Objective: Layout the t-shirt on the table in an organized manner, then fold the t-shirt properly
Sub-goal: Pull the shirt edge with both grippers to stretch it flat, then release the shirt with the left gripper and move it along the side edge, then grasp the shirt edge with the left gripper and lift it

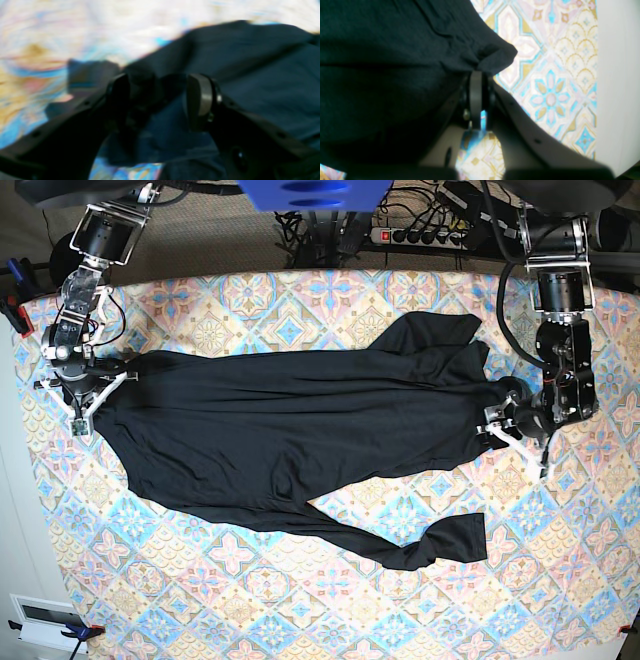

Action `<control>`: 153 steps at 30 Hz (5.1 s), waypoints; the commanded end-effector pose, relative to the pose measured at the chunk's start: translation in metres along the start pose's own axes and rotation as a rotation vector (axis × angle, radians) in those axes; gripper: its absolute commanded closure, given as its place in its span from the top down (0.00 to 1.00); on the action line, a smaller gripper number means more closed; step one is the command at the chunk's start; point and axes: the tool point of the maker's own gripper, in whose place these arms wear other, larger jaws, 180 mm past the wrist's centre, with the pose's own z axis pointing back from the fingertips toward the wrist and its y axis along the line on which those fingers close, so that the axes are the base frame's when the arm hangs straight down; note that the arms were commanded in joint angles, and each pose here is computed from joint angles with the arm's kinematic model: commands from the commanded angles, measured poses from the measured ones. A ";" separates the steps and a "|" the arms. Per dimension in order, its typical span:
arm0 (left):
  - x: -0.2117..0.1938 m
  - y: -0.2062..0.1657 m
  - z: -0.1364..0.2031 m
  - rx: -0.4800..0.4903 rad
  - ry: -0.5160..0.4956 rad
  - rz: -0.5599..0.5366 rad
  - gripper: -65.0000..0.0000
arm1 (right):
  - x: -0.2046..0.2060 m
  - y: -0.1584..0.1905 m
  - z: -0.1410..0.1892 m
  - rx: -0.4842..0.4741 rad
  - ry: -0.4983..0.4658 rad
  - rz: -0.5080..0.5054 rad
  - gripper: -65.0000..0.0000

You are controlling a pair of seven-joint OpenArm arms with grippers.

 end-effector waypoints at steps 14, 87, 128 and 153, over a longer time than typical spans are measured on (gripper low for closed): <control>0.001 0.000 0.000 0.007 -0.023 0.004 0.52 | 0.016 -0.011 0.004 -0.027 -0.045 0.003 0.00; 0.108 -0.010 -0.056 0.141 -0.229 -0.078 0.36 | 0.064 0.047 0.022 0.069 -0.177 0.143 0.00; 0.108 -0.042 -0.022 0.017 -0.303 -0.087 0.45 | 0.066 0.046 0.022 0.068 -0.181 0.142 0.00; 0.106 -0.029 -0.064 0.067 -0.310 -0.025 0.01 | 0.067 0.045 0.022 0.065 -0.183 0.139 0.00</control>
